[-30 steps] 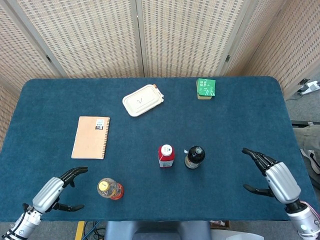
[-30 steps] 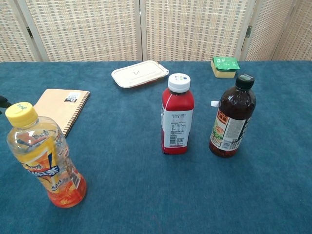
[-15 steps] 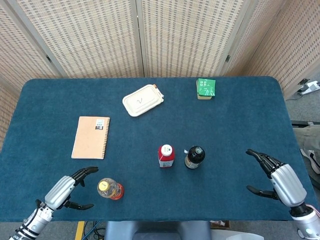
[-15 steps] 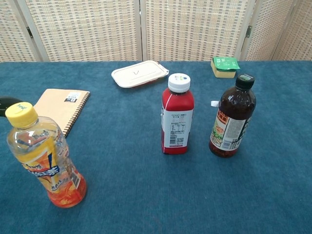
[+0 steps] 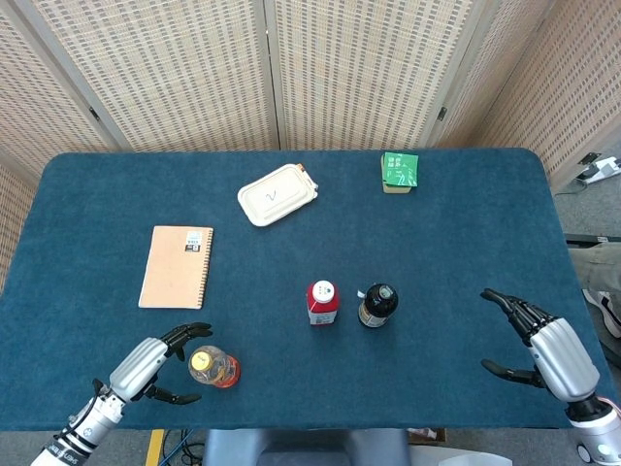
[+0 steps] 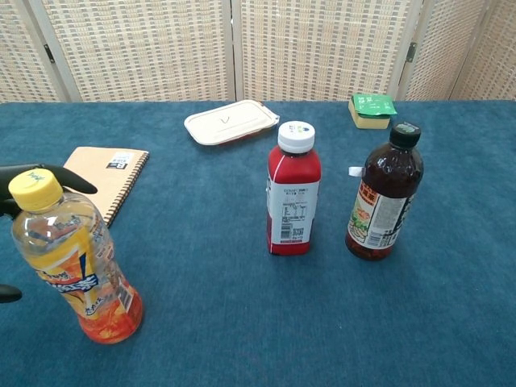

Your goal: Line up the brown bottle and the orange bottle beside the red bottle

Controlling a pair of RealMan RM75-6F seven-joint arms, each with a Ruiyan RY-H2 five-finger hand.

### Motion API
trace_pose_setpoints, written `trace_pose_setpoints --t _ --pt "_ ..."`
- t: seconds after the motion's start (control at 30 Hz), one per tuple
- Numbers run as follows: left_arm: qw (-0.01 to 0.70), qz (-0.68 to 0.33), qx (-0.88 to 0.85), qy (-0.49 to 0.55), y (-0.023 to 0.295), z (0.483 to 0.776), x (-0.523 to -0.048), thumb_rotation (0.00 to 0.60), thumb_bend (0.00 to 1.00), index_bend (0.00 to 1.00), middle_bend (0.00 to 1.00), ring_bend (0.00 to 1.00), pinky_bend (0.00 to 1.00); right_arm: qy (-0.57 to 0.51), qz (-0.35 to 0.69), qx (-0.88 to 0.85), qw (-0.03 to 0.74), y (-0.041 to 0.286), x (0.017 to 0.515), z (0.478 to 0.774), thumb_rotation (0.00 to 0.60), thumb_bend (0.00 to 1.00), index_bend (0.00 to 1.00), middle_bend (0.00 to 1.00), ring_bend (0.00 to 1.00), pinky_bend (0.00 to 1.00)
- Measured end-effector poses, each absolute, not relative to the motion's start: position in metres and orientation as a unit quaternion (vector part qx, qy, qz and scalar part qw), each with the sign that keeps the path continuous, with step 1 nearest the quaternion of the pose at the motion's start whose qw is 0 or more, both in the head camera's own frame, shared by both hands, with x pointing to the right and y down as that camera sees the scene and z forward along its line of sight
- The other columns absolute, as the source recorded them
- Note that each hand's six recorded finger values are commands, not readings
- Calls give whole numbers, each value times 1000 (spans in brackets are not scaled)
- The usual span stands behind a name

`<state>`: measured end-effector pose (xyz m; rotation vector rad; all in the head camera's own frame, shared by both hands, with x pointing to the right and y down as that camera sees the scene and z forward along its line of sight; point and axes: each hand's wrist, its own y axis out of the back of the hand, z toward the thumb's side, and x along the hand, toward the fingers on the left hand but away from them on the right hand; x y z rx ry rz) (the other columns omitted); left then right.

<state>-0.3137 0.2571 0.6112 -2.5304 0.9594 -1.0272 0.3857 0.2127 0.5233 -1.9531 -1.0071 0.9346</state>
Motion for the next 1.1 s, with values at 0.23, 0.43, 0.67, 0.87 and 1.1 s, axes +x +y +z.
trace_pose_setpoints --t 0.23,0.43,0.67,0.87,1.1 --pt "112 -347 -871 328 250 617 -296 600 39 201 167 151 435 -393 364 -760 369 213 387 522 600 0 55 206 228 456" --pt "110 -344 -870 335 246 619 -288 600 39 249 220 191 435 -394 363 -760 368 213 388 521 600 0 55 206 228 456" --pt "119 -352 -865 337 245 623 -285 600 41 347 293 269 435 -393 364 -760 368 213 388 522 600 0 55 206 228 456" --pt "126 -358 -859 344 243 625 -285 600 41 459 405 386 473 -392 365 -760 367 213 388 523 600 0 55 206 228 456" --pt "154 -362 -850 351 240 626 -283 600 41 602 556 504 542 -394 364 -761 366 212 388 522 600 0 55 206 228 456"
